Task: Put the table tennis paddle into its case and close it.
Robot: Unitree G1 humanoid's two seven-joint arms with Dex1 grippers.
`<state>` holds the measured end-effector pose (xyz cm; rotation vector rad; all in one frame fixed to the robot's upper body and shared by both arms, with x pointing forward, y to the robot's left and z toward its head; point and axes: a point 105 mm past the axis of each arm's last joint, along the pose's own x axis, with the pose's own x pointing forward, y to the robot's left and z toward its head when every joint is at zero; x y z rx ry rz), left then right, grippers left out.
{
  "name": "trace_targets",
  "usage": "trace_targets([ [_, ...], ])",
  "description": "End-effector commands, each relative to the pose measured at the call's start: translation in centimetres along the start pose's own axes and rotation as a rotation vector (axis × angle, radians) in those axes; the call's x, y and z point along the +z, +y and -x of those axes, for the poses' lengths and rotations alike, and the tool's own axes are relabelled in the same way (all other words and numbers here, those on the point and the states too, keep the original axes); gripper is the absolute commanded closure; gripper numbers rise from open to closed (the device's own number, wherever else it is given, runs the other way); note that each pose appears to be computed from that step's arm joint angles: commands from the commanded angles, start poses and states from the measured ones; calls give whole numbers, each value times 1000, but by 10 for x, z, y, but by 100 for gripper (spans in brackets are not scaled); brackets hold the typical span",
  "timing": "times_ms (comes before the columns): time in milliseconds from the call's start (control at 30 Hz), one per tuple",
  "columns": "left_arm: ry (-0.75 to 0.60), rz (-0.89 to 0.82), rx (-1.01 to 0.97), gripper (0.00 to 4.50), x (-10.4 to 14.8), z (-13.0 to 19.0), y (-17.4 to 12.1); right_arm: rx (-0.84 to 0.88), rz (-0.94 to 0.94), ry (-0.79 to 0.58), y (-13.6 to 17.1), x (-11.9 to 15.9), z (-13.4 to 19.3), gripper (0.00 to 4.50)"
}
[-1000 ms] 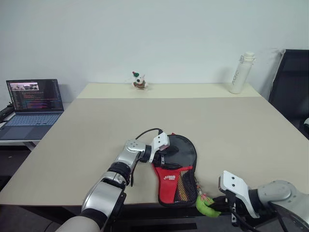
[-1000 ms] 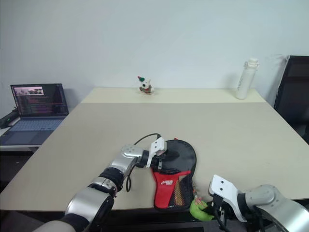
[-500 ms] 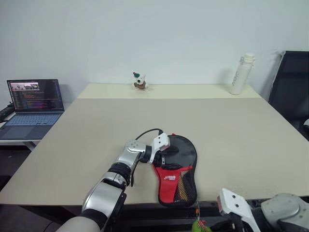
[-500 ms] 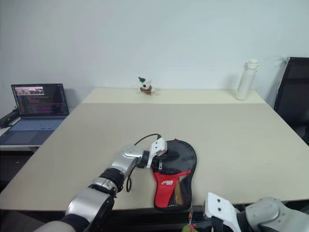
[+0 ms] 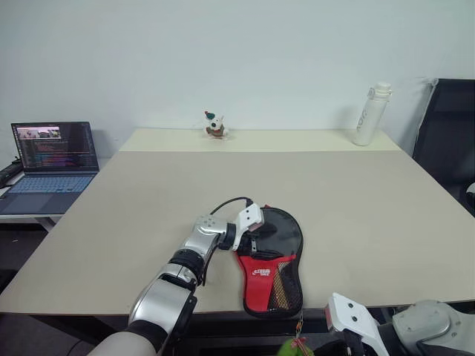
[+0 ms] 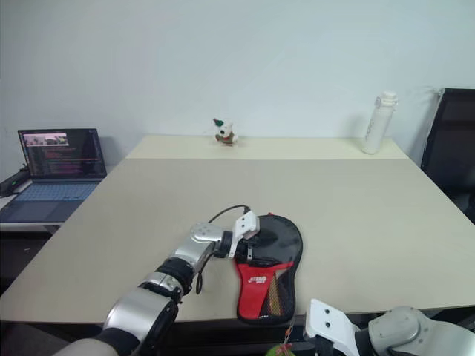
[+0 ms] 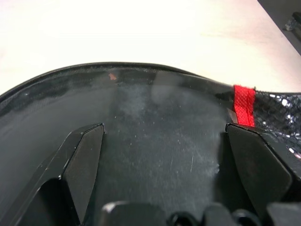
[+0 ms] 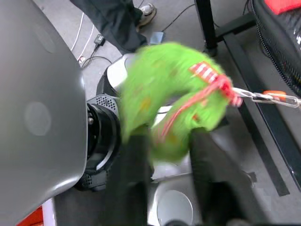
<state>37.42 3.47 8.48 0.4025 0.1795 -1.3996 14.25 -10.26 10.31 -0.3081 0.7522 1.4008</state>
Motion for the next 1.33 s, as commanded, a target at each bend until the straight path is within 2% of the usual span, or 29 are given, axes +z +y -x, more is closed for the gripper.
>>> trace_targets([
  [33,58,30,-18,0,-17,-10,-10,-44,36,-20,-8,12,19,203],
  [133,35,46,14,0,-15,-10,-7,-160,24,-64,-27,23,43,97],
  [333,-70,33,83,0,1,11,6,-443,57,-152,-80,35,89,97],
  [433,-137,28,108,0,6,46,7,-526,102,-273,-109,56,103,97],
  [600,-127,25,158,0,8,99,-11,-620,204,-376,-154,79,105,97],
  [767,-109,25,263,0,17,128,-29,-619,226,-368,-186,71,100,97],
  [933,-110,37,370,0,18,137,-39,-601,253,-354,-201,66,106,97],
  [1033,-115,36,380,0,20,134,-45,-589,237,-346,-206,62,121,97],
  [1200,-106,60,355,0,16,134,-50,-533,236,-326,-196,63,134,97],
  [1333,-121,91,413,0,14,143,-46,-504,245,-323,-190,69,134,97],
])
